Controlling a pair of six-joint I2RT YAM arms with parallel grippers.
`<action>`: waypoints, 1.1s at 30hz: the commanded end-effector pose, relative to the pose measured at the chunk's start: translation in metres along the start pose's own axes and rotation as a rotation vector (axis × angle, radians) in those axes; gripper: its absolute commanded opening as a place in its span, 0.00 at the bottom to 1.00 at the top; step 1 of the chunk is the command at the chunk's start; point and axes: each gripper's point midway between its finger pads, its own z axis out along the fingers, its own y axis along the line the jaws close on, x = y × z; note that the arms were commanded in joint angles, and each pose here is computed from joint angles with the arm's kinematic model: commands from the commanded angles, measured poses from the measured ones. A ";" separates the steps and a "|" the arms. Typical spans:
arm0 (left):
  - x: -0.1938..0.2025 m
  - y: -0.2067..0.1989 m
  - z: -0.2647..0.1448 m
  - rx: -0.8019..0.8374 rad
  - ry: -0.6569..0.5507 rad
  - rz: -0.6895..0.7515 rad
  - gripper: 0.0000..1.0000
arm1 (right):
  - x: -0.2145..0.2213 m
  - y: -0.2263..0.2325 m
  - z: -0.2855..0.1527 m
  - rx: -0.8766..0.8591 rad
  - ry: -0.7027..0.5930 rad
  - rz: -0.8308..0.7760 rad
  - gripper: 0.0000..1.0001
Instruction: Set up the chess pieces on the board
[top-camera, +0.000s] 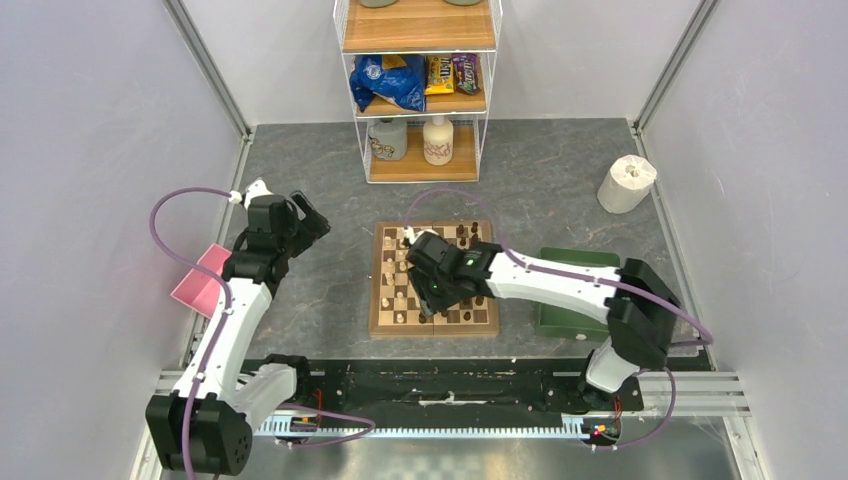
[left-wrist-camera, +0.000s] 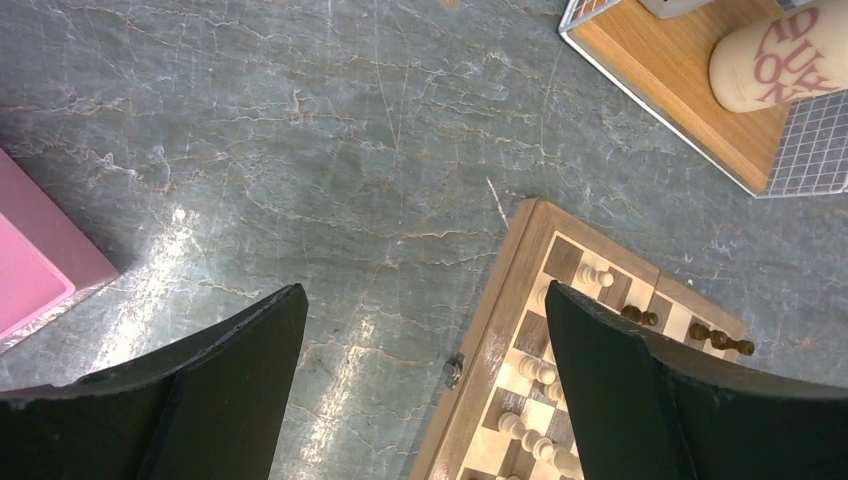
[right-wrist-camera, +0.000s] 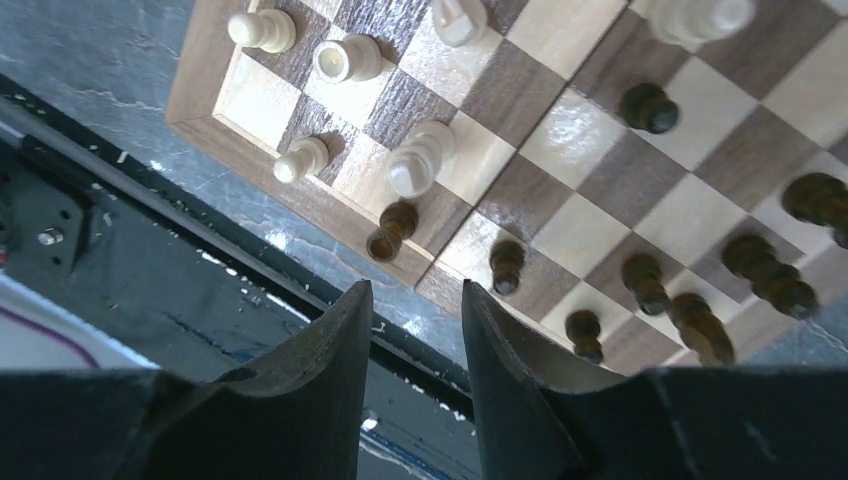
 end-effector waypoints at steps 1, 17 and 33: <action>-0.017 -0.006 -0.003 0.018 -0.053 0.038 0.96 | -0.015 0.018 0.014 0.050 -0.052 -0.023 0.45; -0.020 0.005 -0.012 -0.012 -0.089 0.069 0.97 | -0.009 0.022 0.037 0.128 -0.041 -0.055 0.42; -0.016 0.009 -0.012 -0.022 -0.091 0.068 0.96 | -0.003 0.024 0.043 0.115 -0.008 -0.073 0.36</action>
